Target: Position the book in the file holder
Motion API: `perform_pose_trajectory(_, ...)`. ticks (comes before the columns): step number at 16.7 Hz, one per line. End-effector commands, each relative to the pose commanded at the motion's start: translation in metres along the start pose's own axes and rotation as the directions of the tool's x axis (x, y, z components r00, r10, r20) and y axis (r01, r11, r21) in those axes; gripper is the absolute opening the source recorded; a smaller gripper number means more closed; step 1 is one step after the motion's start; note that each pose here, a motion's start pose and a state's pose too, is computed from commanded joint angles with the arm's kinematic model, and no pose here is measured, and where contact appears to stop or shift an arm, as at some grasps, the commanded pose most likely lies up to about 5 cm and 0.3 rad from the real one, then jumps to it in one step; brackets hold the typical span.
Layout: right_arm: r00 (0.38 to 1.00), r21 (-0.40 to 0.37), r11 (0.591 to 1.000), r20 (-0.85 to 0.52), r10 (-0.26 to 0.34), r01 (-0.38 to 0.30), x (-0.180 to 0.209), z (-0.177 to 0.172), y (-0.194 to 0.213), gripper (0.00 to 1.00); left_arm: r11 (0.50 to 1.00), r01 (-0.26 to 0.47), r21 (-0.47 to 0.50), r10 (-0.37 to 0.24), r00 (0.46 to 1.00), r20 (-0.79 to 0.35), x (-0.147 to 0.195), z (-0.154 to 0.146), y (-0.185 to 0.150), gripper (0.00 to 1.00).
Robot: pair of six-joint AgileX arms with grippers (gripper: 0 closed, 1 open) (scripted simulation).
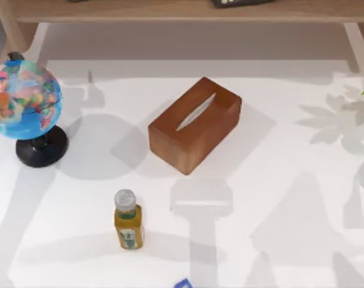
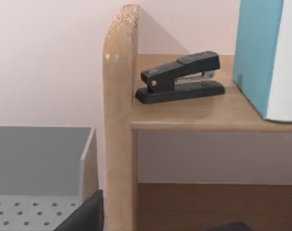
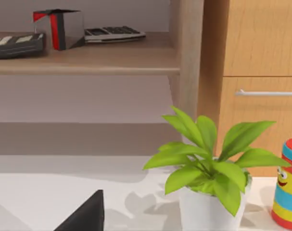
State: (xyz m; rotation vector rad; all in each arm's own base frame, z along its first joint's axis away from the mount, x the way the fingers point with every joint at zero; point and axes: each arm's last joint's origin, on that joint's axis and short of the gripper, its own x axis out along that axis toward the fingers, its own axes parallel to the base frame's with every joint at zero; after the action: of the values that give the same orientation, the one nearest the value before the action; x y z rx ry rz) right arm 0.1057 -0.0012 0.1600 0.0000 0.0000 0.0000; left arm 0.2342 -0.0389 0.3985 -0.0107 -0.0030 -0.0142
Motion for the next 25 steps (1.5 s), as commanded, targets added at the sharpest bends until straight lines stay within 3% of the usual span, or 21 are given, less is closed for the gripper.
perform_pose_trajectory(4, 1.000, 0.000, 1.000, 0.000, 0.000, 0.000, 0.000, 0.000, 0.000, 1.00, 1.000, 0.002, -0.003, -0.001, 1.000, 0.008, 0.087, 0.036, -0.034, 1.00)
perform_pose_trajectory(9, 1.000, 0.000, 1.000, 0.000, 0.000, 0.000, 0.000, 0.000, 0.000, 1.00, 1.000, 0.003, -0.002, -0.003, 1.000, 0.006, 0.162, 0.035, -0.073, 1.00)
perform_pose_trajectory(25, 1.000, 0.000, 1.000, 0.000, 0.000, 0.000, 0.000, 0.000, 0.000, 1.00, 1.000, 0.003, -0.002, -0.003, 1.000, 0.008, 0.198, 0.033, -0.084, 1.00)
